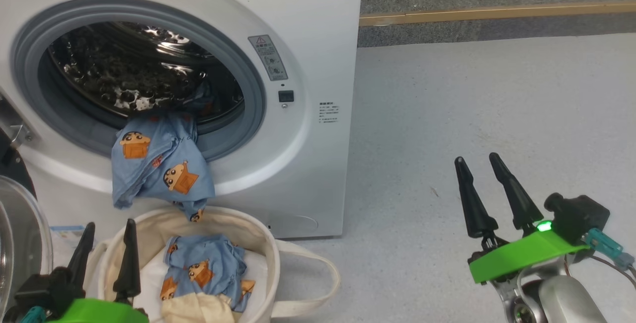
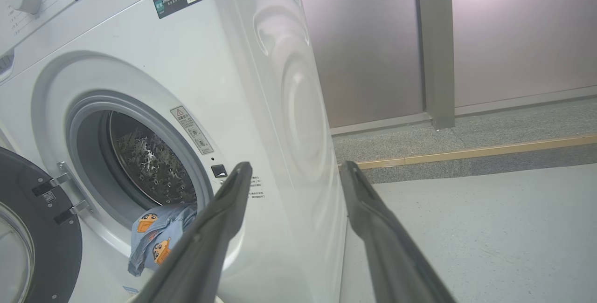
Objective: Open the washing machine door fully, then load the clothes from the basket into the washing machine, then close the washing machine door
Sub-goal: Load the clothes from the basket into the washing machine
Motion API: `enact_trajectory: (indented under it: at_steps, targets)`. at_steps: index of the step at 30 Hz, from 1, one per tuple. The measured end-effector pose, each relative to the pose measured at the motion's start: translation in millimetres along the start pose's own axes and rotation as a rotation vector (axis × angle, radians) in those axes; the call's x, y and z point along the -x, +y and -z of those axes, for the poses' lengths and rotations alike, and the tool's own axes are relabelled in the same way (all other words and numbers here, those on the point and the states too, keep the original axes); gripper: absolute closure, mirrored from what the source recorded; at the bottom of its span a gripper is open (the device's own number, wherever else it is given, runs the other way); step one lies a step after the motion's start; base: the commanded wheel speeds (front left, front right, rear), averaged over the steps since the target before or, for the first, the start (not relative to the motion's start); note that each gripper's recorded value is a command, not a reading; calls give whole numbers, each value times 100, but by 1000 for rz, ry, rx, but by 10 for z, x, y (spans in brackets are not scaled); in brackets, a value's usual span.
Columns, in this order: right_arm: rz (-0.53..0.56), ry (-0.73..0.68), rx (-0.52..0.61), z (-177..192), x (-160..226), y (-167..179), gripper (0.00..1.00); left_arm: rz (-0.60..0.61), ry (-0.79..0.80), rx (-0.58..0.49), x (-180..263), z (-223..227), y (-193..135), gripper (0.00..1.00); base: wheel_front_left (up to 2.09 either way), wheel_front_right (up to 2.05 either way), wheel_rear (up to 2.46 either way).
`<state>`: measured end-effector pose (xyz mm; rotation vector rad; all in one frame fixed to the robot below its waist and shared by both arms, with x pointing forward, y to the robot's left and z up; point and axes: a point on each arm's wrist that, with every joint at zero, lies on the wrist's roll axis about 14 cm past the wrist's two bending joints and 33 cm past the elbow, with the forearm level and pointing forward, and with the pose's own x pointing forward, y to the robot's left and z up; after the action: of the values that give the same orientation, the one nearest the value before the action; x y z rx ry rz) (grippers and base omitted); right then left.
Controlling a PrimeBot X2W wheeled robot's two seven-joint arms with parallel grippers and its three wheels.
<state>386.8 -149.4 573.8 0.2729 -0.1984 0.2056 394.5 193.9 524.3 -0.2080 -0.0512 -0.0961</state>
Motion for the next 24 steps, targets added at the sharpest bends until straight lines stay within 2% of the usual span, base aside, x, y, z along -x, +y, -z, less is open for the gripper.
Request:
enact_trajectory:
  at_steps: [8,24]
  targets:
    - [18,3,-5,11,80,-45,0,17,-6,-5,-48,-26,-81,0,0,0,0]
    - [28,15,3,50,86,-81,0,-18,29,-23,-77,26,-25,0,0,0,0]
